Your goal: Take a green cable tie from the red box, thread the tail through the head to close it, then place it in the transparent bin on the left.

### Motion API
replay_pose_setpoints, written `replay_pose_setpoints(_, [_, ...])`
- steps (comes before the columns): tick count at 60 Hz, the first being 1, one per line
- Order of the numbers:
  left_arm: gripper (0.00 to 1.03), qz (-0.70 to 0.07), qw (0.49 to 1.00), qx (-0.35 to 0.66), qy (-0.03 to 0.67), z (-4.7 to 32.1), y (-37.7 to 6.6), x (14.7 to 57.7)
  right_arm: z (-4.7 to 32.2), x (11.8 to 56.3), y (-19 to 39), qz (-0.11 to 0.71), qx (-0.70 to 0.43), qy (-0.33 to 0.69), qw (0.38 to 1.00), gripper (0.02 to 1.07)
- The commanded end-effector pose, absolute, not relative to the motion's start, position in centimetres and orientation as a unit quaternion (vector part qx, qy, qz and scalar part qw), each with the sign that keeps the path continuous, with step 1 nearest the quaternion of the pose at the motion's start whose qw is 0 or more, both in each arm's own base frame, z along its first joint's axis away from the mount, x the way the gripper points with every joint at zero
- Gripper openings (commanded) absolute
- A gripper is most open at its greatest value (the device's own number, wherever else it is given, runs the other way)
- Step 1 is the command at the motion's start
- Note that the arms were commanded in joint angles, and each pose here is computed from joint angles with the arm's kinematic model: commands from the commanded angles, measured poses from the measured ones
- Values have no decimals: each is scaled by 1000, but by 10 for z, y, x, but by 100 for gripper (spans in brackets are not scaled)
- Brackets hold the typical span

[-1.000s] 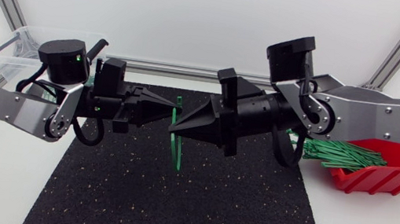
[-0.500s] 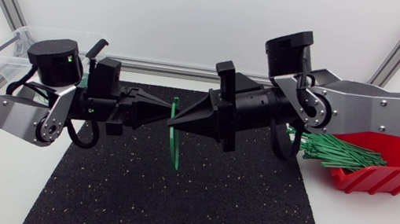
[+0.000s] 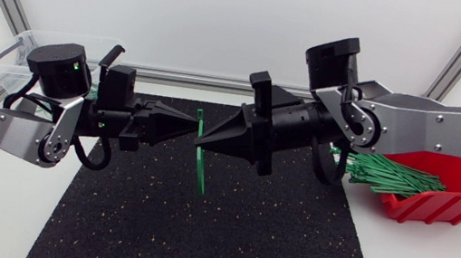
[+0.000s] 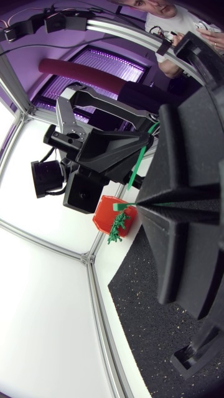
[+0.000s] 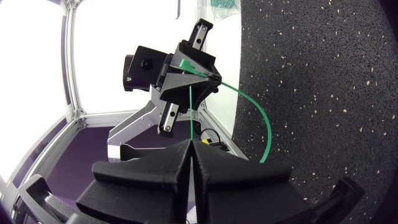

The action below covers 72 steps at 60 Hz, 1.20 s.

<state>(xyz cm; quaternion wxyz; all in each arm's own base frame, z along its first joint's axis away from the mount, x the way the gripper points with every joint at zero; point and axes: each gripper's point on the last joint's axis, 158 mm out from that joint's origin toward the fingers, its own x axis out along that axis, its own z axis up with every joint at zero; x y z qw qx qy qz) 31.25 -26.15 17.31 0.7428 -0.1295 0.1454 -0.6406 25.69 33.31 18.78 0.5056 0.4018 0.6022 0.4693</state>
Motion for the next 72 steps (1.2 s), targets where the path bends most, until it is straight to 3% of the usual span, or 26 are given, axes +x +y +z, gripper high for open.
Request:
replay_pose_setpoints(1, [4, -630, 742, -152, 170, 160, -258, 313, 196, 258, 332, 463, 412, 607, 498, 8])
replay_pose_setpoints(72, [4, -642, 735, -145, 161, 165, -265, 302, 188, 265, 336, 461, 414, 614, 490, 8])
